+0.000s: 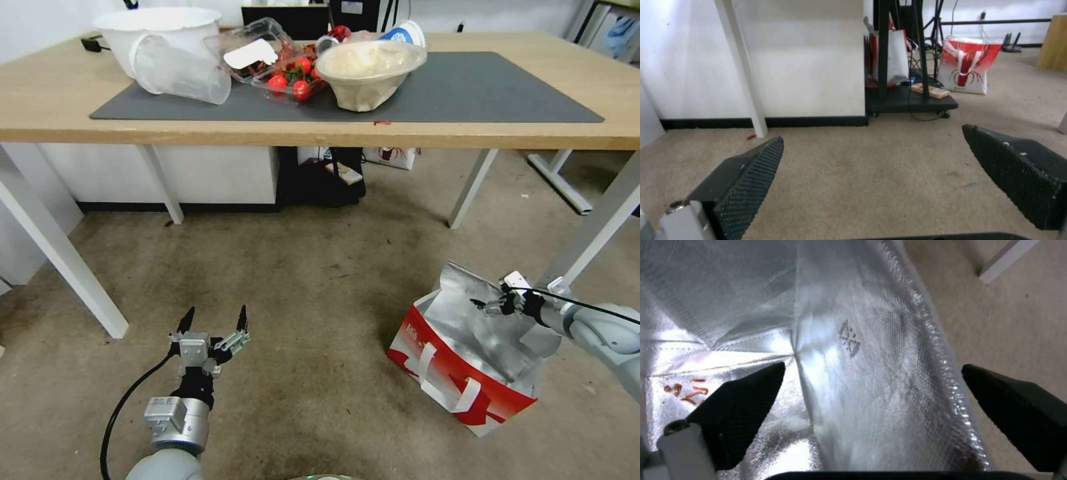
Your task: Pick up the food delivery bag from the floor and place it on the table.
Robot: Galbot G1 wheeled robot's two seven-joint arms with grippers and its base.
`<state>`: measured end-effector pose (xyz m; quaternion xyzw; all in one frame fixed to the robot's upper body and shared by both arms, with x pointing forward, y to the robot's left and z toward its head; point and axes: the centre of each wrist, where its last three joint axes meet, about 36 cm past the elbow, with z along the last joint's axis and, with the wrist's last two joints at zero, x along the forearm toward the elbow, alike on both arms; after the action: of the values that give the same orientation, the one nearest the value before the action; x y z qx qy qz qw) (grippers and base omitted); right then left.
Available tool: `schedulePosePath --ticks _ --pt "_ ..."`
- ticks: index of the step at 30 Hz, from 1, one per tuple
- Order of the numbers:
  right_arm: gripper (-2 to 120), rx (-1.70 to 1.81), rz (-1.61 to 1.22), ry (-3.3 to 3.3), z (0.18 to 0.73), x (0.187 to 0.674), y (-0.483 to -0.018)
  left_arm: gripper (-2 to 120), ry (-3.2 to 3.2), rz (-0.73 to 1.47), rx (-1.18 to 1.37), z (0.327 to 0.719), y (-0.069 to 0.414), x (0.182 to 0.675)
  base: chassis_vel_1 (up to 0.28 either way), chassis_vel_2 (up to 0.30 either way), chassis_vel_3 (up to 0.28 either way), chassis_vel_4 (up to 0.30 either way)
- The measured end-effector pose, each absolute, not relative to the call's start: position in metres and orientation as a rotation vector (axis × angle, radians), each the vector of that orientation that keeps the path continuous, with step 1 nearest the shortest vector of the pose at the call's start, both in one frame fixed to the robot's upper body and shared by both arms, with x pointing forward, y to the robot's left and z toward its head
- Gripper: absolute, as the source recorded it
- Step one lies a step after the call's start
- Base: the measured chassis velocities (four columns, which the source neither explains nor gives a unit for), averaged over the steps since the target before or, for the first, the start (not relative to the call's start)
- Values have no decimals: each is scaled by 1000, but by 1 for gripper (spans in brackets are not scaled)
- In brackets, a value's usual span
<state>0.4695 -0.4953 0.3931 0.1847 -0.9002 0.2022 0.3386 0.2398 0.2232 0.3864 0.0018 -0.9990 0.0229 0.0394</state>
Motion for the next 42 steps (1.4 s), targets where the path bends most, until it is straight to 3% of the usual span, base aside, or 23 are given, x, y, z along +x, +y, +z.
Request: schedulePosePath --ticks 4,31,42 --pt "97 489 530 -2316 386 476 -495 100 -3063 72 9 386 223 240 0 0 0 0" --pt "0 566 485 -2294 392 476 -502 100 -3072 64 23 386 221 239 0 0 0 0" --pt "0 650 376 -2314 409 466 -498 100 -3083 62 29 390 224 241 0 0 0 0"
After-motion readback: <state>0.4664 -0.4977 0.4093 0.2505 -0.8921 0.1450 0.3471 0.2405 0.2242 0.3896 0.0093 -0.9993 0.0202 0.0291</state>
